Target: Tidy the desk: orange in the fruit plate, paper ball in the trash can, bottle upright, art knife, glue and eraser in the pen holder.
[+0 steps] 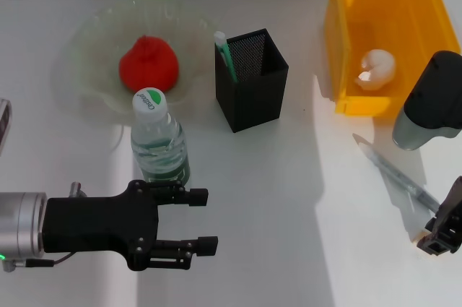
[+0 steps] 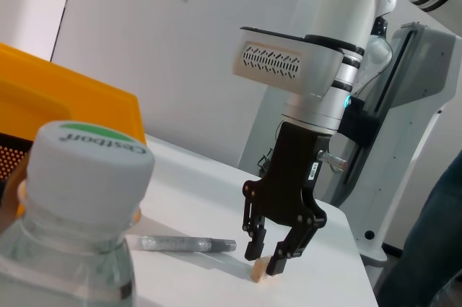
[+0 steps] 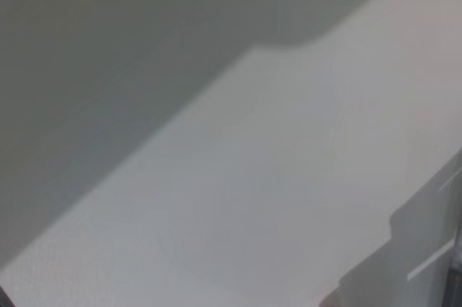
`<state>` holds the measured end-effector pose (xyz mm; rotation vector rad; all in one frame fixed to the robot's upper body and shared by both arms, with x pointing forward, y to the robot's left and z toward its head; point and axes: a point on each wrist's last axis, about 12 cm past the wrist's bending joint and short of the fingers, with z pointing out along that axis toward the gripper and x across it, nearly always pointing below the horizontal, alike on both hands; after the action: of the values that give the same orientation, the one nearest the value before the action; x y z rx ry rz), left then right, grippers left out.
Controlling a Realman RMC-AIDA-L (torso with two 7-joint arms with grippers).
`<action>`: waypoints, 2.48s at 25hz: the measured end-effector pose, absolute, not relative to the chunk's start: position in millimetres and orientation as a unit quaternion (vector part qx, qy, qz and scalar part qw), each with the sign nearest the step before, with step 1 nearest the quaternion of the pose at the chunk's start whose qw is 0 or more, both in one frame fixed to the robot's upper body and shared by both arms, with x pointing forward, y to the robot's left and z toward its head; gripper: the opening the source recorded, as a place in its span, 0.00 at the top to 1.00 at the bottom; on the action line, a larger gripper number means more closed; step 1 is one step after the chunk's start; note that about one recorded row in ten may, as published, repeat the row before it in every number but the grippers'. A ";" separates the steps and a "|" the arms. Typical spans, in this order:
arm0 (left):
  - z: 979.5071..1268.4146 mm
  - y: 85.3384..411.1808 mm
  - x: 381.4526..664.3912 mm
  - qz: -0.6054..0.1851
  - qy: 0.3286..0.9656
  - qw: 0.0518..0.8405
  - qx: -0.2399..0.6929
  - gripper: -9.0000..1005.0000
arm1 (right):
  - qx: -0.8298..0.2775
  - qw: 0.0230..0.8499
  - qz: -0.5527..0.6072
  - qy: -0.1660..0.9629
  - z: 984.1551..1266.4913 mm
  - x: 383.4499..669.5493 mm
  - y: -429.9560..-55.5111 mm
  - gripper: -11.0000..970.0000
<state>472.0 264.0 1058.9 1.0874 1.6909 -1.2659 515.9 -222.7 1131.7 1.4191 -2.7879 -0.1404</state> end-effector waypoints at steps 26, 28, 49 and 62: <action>1057.7 265.4 469.6 -0.495 0.662 0.373 0.422 0.23 | 0.357 -0.324 -0.266 -0.835 1201.7 548.0 -263.3 0.84; 1057.6 265.4 469.5 -0.495 0.662 0.373 0.421 0.23 | 0.340 -0.385 -0.297 -0.805 1205.3 565.9 -257.8 0.83; 1057.5 266.6 468.8 -0.495 0.663 0.373 0.419 0.23 | 0.337 -0.428 -0.348 -0.763 1156.1 632.1 -187.7 0.74; 1056.6 267.7 467.2 -0.495 0.665 0.372 0.417 0.23 | 0.341 -0.411 -0.358 -0.766 1178.9 618.5 -212.3 0.48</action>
<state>467.2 267.7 1056.6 1.0694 1.7039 -1.2690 618.5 -212.3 1178.9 1.4928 -3.3512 -1.5656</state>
